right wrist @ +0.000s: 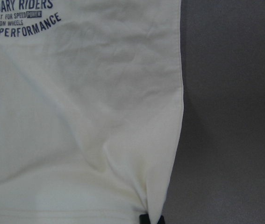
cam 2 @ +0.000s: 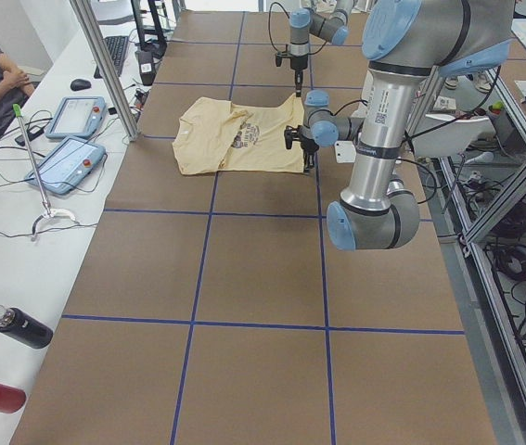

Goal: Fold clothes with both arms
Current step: 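Grasp both hem corners with the left and right grippers, then lift the hem with both grippers and lay it over onto the collar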

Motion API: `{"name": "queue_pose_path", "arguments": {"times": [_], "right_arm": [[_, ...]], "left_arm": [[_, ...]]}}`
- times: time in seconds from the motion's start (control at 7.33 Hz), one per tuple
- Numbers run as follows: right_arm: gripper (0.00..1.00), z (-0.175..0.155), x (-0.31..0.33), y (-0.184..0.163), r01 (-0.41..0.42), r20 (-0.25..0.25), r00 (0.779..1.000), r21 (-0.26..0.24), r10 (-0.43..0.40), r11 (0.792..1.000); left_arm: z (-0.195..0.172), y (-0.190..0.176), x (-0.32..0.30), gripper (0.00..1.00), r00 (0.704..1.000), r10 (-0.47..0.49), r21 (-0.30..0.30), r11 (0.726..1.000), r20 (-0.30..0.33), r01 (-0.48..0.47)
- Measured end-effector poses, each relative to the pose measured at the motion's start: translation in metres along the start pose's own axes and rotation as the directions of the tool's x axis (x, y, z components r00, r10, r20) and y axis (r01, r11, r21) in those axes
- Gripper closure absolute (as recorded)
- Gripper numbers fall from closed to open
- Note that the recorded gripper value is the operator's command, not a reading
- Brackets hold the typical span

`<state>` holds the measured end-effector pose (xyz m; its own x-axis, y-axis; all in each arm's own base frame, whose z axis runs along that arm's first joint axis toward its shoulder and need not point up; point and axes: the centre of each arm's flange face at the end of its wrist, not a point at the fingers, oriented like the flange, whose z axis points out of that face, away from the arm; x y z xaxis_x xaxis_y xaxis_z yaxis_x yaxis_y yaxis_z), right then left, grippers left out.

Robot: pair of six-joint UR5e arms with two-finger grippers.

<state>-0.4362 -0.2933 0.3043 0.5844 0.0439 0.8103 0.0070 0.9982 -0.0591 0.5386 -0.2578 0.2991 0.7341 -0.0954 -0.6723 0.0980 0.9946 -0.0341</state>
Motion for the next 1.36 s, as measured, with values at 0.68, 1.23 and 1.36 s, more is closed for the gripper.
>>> {"name": "queue_pose_path", "arguments": {"times": [0.68, 1.23, 1.36], "right_arm": [[1.0, -0.044, 0.015, 0.001, -0.02, 0.06, 0.998, -0.074, 0.024, 0.997], [1.0, -0.065, 0.027, 0.036, 0.001, 0.098, 0.995, -0.258, 0.025, 0.966], [1.0, -0.066, 0.027, 0.04, 0.005, 0.104, 0.994, -0.295, 0.027, 0.955]], "left_arm": [[-0.098, 0.014, -0.007, 1.0, 0.997, 0.003, -0.033, 0.999, -0.073, -0.006], [-0.146, 0.027, -0.027, 1.0, 0.997, 0.001, -0.094, 0.996, -0.076, -0.008], [-0.153, 0.033, -0.03, 1.0, 0.998, 0.003, -0.114, 0.993, -0.067, -0.011]]}}
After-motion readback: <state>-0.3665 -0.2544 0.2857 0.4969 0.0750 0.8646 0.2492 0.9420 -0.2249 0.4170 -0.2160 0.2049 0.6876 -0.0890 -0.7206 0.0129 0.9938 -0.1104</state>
